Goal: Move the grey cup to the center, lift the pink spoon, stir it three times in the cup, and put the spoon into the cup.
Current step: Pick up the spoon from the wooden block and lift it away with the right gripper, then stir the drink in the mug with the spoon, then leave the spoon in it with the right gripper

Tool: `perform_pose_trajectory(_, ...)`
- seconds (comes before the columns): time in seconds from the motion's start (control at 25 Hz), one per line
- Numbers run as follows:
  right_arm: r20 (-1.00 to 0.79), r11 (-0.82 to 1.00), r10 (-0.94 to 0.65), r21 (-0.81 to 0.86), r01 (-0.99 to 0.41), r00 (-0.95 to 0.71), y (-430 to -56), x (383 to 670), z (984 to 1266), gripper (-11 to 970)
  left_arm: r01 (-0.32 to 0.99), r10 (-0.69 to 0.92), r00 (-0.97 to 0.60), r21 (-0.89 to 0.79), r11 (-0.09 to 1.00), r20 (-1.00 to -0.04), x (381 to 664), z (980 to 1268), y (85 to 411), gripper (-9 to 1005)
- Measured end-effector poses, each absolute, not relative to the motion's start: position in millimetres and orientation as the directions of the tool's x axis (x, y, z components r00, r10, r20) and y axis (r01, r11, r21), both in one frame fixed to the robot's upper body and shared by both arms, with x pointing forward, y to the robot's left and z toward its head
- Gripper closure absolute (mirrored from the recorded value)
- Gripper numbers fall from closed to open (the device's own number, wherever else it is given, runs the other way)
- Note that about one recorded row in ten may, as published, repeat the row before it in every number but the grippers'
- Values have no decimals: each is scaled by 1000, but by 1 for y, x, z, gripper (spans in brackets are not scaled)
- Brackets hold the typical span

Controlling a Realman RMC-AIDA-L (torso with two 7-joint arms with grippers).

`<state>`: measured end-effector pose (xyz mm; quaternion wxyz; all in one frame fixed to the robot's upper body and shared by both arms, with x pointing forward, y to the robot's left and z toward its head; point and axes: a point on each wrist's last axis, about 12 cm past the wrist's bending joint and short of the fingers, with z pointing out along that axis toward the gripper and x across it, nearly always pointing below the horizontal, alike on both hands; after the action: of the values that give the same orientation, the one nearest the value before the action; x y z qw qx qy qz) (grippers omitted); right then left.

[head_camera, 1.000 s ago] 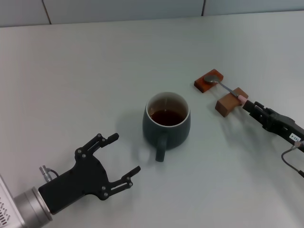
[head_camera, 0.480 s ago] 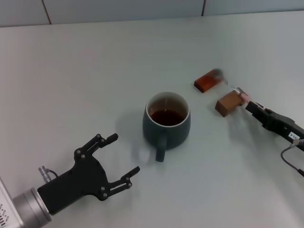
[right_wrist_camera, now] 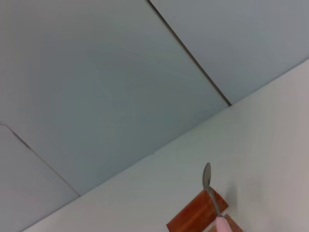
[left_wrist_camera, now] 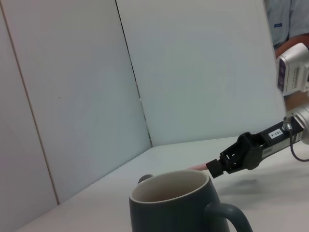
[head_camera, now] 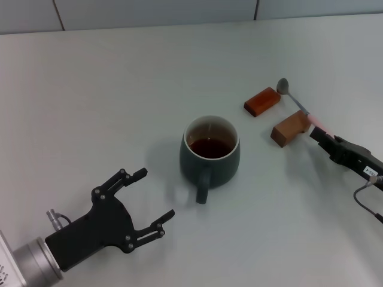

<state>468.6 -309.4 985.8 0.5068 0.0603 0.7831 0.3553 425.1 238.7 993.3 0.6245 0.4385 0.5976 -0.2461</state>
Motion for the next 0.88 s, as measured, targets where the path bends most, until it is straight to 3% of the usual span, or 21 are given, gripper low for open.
perform_pose_trajectory(0.28, -753, 715, 471, 631, -301, -459, -311, 461, 990, 846, 831, 215, 165, 253, 495, -963, 425, 993, 238, 143)
perform_pose_trajectory(0.52, -801, 627, 468, 598, -498, -373, -335, 451, 1027, 847, 834, 216, 155, 245, 494, -964, 427, 992, 238, 143)
perform_pose_trajectory(0.56, -822, 605, 444, 568, -558, -355, -341, 458, 1043, 847, 834, 216, 155, 245, 494, -964, 427, 992, 238, 144)
perform_pose_trajectory(0.68, -835, 596, 424, 548, -586, -350, -343, 463, 1052, 847, 836, 217, 154, 244, 491, -964, 429, 992, 236, 144)
perform_pose_trajectory(0.88, -894, 609, 249, 443, -658, -372, -336, 496, 1092, 847, 839, 210, 154, 240, 488, -965, 430, 993, 232, 144)
